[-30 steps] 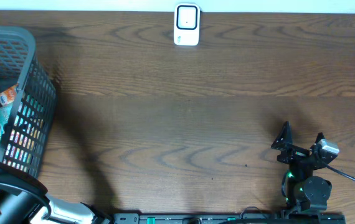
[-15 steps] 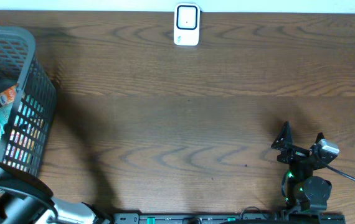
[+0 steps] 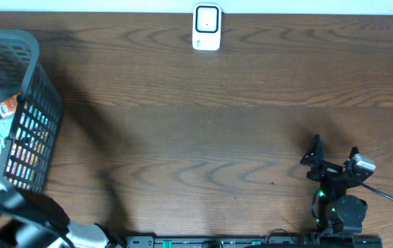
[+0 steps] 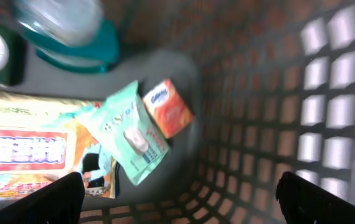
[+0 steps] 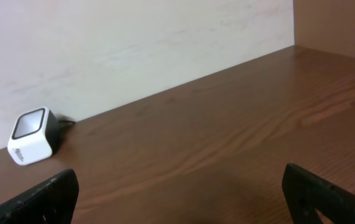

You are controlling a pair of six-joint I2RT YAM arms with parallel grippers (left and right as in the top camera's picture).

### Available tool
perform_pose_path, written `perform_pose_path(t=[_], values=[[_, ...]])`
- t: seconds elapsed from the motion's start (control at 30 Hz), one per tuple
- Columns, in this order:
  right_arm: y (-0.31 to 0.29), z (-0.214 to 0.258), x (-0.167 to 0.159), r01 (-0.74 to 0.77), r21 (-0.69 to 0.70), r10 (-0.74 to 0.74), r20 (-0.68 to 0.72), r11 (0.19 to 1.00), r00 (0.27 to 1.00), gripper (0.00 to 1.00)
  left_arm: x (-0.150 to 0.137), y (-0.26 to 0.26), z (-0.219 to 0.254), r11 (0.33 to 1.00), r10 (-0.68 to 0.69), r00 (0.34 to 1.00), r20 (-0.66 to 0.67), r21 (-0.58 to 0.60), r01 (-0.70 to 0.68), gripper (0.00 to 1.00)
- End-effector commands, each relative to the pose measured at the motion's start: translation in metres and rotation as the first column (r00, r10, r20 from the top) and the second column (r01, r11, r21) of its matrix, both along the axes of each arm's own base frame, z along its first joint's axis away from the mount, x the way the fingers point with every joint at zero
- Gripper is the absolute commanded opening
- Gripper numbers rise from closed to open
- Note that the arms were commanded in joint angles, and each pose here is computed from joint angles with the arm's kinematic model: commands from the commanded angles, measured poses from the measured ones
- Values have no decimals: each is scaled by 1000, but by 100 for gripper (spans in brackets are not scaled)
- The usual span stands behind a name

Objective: Scan the item barcode
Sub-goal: 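Reach the left gripper into the grey basket toward the mint wipes pack, then lift the mint-green wipes pack out and place it on the table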

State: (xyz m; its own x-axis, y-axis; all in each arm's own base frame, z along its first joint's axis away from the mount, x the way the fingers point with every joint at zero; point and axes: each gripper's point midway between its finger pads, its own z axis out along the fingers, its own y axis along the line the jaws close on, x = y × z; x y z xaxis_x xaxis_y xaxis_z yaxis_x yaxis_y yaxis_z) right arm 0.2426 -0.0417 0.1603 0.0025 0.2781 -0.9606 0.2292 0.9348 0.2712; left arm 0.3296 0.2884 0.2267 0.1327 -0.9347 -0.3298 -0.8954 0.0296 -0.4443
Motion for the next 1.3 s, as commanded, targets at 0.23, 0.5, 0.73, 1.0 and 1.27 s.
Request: perform_pose_path(t=[0.23, 0.5, 0.73, 1.0, 1.27], values=[[1, 0, 0, -2, 13, 1, 3, 1000, 1000, 99, 28, -11, -109, 977, 48, 984, -170, -198, -82, 98], [1, 0, 0, -2, 13, 2, 3, 1000, 1000, 99, 29, -40, -172, 922, 101, 948, -301, -330, -203, 98], [1, 0, 0, -2, 13, 2, 3, 1000, 1000, 99, 9, -41, -196, 906, 159, 906, -392, -306, -291, 98], [1, 0, 0, -2, 13, 2, 3, 1000, 1000, 99, 3, -38, -208, 931, 99, 897, -432, -277, -236, 39], [1, 0, 0, -2, 13, 1, 3, 1000, 1000, 99, 12, -29, -163, 967, 34, 935, -352, -226, -120, 7]])
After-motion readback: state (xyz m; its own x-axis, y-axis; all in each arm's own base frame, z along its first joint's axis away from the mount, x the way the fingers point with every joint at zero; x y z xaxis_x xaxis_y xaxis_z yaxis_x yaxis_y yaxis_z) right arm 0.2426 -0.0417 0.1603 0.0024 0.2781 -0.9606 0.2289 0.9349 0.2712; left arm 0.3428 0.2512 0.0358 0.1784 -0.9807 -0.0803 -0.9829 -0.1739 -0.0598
